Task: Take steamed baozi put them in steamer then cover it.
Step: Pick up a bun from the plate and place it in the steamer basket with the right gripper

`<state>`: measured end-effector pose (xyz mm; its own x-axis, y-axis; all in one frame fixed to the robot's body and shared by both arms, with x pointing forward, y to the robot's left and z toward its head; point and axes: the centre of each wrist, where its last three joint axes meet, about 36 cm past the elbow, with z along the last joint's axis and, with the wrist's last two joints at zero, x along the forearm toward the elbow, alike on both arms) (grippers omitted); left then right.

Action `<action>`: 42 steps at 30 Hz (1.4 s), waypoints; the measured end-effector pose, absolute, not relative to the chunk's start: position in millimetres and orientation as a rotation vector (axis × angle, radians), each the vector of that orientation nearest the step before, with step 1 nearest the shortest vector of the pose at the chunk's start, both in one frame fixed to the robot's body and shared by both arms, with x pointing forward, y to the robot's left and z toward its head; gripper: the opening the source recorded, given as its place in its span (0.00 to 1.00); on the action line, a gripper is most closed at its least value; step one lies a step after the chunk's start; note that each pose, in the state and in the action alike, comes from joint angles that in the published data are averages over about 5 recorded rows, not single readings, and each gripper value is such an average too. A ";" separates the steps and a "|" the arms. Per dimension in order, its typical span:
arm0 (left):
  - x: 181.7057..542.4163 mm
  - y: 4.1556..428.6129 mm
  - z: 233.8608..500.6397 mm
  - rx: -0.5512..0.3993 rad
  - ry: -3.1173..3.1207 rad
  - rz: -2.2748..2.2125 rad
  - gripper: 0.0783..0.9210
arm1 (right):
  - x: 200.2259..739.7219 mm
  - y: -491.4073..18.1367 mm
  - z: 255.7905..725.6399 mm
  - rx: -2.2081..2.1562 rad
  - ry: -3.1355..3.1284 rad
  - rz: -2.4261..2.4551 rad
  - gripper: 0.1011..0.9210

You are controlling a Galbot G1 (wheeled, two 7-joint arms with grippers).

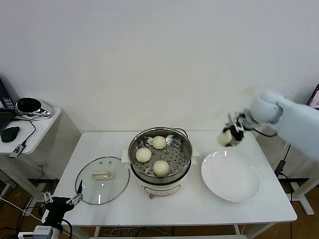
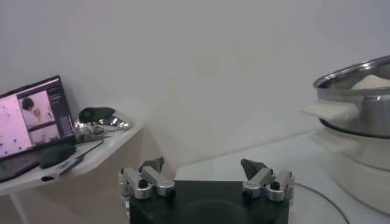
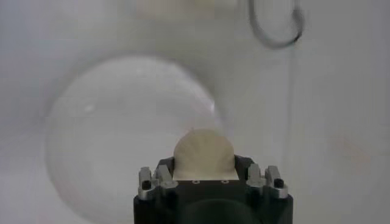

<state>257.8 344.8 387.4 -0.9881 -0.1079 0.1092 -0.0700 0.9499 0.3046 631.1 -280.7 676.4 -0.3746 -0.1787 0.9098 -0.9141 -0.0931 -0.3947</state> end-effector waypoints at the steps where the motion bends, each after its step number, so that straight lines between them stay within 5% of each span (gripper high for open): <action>1: 257.9 344.7 387.1 0.138 -2.979 -0.457 0.88 | 631.3 -269.7 681.9 1.223 -1.570 1.519 0.63; 8: 257.7 344.1 386.8 0.153 -2.984 -0.446 0.88 | 632.7 -192.5 695.6 1.299 -1.585 1.478 0.63; 18: 255.8 345.7 387.1 0.175 -2.984 -0.438 0.88 | 639.4 -119.5 658.0 1.332 -1.509 1.431 0.63; 42: 255.8 346.8 384.8 0.182 -2.983 -0.437 0.88 | 655.3 -94.7 582.7 1.276 -1.404 1.428 0.64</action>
<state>255.8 346.8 384.8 -0.9854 -0.1362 0.1024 -0.1011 0.9511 0.2920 655.3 -94.7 582.7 -0.2232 -0.1290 0.9662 -0.9639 -0.1183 -0.2384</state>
